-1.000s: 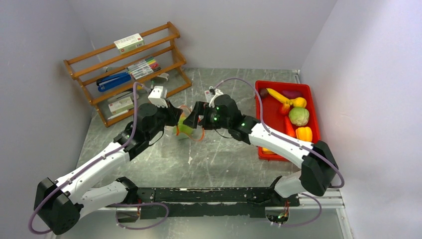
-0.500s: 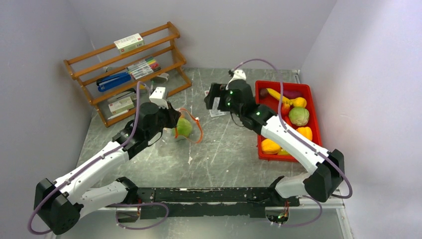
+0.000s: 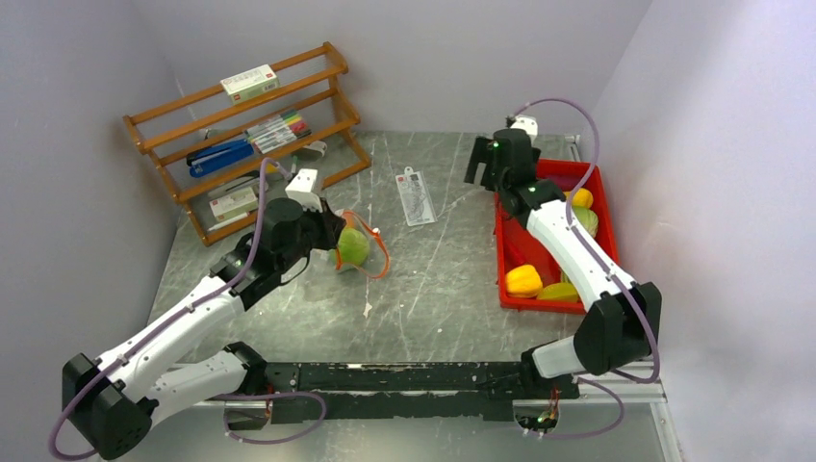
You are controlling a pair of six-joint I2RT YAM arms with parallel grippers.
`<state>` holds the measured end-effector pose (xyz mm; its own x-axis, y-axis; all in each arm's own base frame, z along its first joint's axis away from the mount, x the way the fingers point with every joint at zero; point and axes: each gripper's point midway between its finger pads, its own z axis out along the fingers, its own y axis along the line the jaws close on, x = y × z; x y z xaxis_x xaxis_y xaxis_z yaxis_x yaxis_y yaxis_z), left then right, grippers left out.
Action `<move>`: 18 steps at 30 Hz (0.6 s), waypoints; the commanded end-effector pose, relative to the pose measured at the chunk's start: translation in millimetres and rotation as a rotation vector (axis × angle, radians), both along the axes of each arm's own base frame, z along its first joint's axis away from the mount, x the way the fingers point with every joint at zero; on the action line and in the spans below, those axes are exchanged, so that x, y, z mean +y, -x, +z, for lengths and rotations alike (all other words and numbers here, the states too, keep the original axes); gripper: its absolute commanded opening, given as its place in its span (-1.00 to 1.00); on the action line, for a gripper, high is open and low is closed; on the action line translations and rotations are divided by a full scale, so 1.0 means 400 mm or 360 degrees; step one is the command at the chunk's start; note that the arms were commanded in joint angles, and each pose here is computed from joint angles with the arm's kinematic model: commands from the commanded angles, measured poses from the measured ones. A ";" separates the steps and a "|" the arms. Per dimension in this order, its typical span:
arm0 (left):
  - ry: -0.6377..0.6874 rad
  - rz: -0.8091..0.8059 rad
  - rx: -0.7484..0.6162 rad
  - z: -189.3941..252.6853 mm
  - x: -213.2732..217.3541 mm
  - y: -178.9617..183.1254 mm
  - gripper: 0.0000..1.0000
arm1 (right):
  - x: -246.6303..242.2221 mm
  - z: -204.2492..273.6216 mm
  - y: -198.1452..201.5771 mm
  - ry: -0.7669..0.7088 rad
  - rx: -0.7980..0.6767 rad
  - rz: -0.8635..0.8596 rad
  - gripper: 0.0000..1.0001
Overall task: Place the food in the zip-top bag and seal the zipper
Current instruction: Pick up the fake fruit from the bin.
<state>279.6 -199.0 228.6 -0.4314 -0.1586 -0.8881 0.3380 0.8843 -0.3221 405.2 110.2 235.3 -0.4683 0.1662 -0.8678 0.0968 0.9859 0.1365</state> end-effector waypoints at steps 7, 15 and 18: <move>0.0009 -0.0051 -0.0003 0.019 -0.014 0.004 -0.86 | -0.248 -0.051 -0.040 0.0343 0.0012 -0.0319 0.33; 0.0011 -0.0077 -0.0011 0.025 -0.018 0.009 -0.86 | -0.384 -0.156 -0.050 0.0451 0.0184 -0.0483 0.10; 0.0025 -0.0085 -0.0004 0.018 -0.023 0.009 -0.86 | -0.404 -0.191 -0.051 0.0430 0.0215 -0.0515 0.09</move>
